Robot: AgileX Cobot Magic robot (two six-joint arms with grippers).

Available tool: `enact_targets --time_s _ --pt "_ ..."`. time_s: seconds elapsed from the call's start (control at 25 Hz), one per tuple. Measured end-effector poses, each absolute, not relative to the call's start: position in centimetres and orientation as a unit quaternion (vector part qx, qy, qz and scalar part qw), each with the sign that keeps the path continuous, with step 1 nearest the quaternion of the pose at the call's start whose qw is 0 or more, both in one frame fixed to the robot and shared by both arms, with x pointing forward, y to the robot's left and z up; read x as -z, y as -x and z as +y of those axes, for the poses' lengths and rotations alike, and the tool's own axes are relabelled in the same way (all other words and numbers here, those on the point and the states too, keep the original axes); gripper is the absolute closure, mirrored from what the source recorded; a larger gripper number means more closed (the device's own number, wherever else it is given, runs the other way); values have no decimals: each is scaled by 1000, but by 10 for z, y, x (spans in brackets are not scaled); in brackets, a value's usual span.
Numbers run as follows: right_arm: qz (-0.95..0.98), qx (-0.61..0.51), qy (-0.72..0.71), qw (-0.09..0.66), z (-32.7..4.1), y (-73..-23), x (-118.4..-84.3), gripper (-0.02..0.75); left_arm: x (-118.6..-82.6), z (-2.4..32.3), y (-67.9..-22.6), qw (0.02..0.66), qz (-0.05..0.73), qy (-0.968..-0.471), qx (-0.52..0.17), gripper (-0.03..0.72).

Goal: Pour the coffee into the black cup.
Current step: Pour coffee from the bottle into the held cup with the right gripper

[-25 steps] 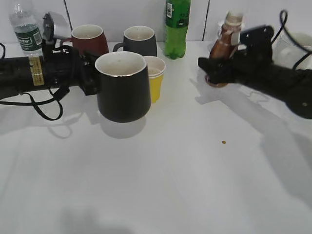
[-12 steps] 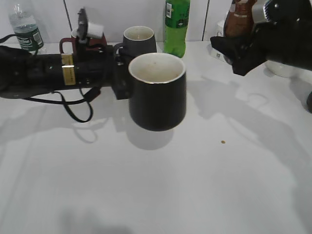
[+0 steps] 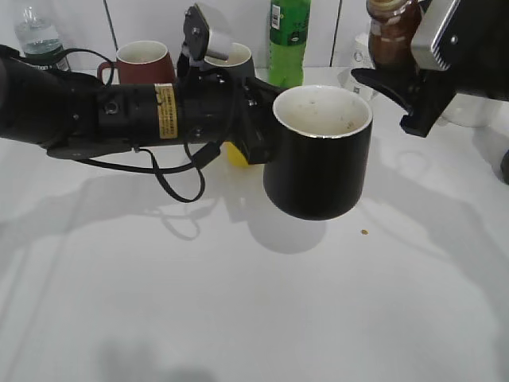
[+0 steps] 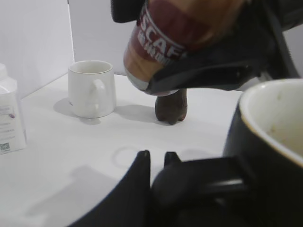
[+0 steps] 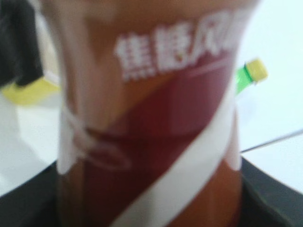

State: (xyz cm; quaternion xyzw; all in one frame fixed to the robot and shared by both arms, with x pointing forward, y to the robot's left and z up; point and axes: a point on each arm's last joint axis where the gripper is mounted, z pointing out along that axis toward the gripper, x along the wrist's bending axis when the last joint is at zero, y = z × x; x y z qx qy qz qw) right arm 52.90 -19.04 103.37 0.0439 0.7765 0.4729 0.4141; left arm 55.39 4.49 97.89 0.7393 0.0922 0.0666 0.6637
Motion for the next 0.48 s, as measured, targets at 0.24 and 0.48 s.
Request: enact_targets --time_s 0.24,0.48 --pt "785 -421 19 454 -192 -530 -1032 210 -979 45 -555 662 99 -740 -69 634" --pt "781 -381 82 487 -192 -530 -1031 210 -980 45 -558 661 105 -739 -75 634"
